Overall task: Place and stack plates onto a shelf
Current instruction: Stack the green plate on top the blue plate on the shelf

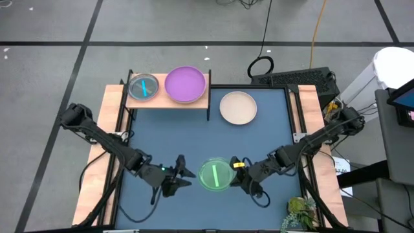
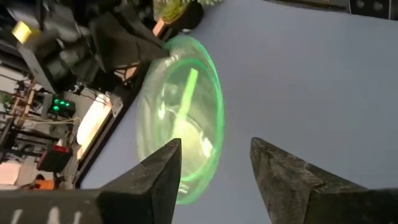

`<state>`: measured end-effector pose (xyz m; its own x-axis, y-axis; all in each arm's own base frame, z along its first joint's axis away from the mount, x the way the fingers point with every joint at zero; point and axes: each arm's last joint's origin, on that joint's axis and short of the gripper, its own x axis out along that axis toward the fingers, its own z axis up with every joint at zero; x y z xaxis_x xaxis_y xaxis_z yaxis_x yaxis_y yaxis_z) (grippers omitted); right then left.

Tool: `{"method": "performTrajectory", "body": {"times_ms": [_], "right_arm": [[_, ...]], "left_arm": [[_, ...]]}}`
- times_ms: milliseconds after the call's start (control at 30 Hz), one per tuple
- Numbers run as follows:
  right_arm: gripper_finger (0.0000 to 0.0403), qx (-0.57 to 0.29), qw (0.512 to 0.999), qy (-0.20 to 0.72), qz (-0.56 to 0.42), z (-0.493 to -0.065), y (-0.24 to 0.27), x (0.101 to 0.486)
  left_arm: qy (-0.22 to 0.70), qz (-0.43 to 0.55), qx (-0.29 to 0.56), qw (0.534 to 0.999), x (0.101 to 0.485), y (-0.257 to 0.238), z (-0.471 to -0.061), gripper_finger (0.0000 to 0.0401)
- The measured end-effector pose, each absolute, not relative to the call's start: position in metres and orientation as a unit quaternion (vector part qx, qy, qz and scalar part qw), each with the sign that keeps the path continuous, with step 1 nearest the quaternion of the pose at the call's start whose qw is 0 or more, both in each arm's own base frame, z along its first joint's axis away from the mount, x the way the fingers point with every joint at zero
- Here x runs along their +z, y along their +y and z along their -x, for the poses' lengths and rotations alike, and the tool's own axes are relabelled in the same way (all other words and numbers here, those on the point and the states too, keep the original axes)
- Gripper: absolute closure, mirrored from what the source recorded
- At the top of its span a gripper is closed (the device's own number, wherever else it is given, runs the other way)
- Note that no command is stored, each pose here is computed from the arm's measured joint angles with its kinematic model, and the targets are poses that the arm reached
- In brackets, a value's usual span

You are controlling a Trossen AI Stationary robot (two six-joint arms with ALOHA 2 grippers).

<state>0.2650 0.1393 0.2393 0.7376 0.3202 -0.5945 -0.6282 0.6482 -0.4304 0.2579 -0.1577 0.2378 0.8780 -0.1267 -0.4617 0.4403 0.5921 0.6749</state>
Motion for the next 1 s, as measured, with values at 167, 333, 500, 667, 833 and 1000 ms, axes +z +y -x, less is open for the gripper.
{"method": "performTrajectory", "body": {"times_ms": [167, 333, 500, 667, 833, 1000], "right_arm": [[0.0403, 0.264, 0.881, 0.236, 0.313, -0.269, 0.130, 0.236], [0.0403, 0.266, 0.883, 0.236, 0.306, -0.272, 0.125, 0.236], [0.0403, 0.270, 0.884, 0.235, 0.301, -0.273, 0.122, 0.236], [0.0403, 0.271, 0.883, 0.235, 0.302, -0.273, 0.122, 0.236], [0.0403, 0.271, 0.884, 0.233, 0.301, -0.274, 0.122, 0.237], [0.0403, 0.270, 0.885, 0.234, 0.298, -0.274, 0.122, 0.237]], "left_arm": [[0.184, -0.419, -0.165, 0.874, 0.239, -0.152, -0.262, 0.0209], [0.194, -0.411, -0.177, 0.873, 0.237, -0.143, -0.266, 0.0209], [0.196, -0.416, -0.174, 0.871, 0.237, -0.140, -0.268, 0.0218], [0.211, -0.417, -0.174, 0.867, 0.231, -0.136, -0.272, 0.0235], [0.233, -0.425, -0.171, 0.857, 0.217, -0.133, -0.280, 0.0241], [0.228, -0.444, -0.129, 0.857, 0.213, -0.132, -0.288, 0.0241]]}}
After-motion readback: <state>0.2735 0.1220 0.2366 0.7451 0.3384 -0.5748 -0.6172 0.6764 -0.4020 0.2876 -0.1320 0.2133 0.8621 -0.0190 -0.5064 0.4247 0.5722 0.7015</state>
